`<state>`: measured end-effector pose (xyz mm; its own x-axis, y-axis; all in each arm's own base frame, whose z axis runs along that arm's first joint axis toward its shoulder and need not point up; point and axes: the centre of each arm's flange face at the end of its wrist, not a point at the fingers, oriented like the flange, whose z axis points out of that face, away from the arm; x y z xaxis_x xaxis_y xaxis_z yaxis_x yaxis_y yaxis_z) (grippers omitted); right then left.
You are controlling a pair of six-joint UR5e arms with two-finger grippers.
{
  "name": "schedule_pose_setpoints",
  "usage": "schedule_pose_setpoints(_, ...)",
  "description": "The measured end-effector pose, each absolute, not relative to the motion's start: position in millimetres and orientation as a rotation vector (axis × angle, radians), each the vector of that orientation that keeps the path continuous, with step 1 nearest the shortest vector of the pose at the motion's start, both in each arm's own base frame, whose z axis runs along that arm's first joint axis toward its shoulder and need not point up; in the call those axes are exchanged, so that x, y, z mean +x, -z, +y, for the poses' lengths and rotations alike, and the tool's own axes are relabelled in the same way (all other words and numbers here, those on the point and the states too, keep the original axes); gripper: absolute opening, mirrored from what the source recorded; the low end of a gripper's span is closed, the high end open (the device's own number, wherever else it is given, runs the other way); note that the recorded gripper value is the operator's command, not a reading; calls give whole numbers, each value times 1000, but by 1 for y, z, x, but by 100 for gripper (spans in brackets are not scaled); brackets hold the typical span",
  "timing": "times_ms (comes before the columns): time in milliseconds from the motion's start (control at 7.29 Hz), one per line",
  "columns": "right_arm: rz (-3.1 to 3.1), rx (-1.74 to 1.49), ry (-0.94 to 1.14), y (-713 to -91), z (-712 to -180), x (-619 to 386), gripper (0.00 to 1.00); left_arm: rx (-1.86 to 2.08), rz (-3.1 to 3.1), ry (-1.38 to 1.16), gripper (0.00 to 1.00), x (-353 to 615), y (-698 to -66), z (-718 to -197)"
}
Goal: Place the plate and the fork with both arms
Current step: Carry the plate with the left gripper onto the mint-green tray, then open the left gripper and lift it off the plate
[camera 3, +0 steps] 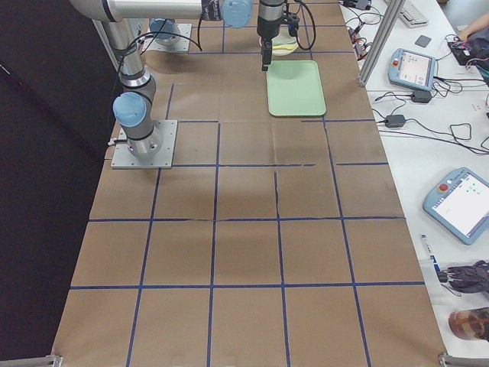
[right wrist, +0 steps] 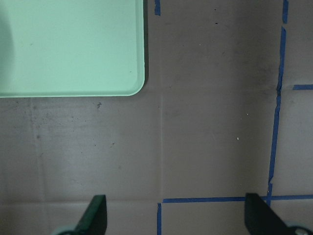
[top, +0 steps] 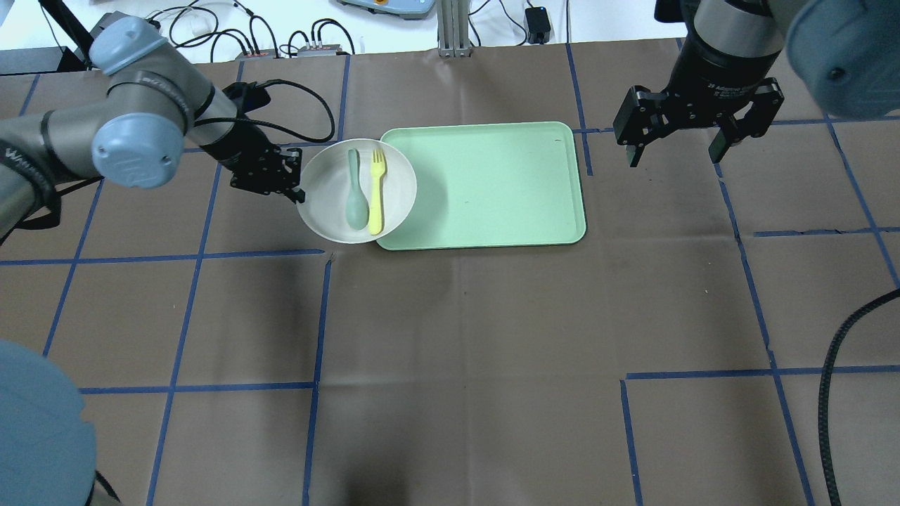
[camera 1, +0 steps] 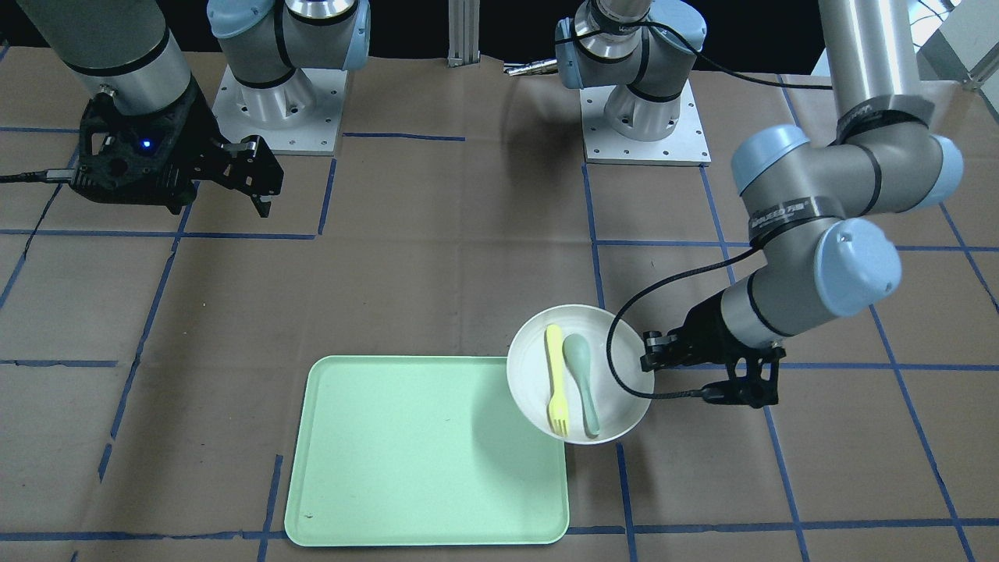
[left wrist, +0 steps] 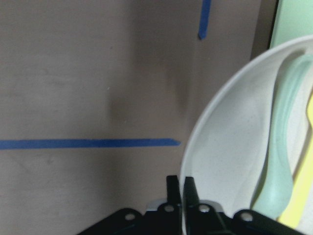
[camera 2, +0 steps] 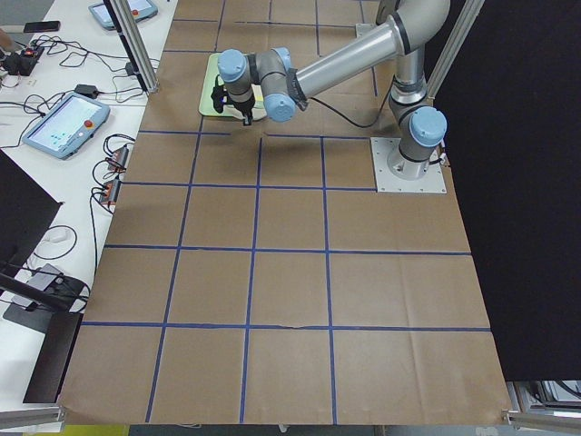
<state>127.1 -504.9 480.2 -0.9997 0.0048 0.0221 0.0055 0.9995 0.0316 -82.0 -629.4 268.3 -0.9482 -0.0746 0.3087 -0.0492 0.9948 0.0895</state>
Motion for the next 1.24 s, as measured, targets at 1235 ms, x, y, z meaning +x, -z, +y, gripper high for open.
schedule_pose_setpoints(1235,-3117,-9,55,-479,-505,126,100,-118,-2829,173,25,-254,-195,-727)
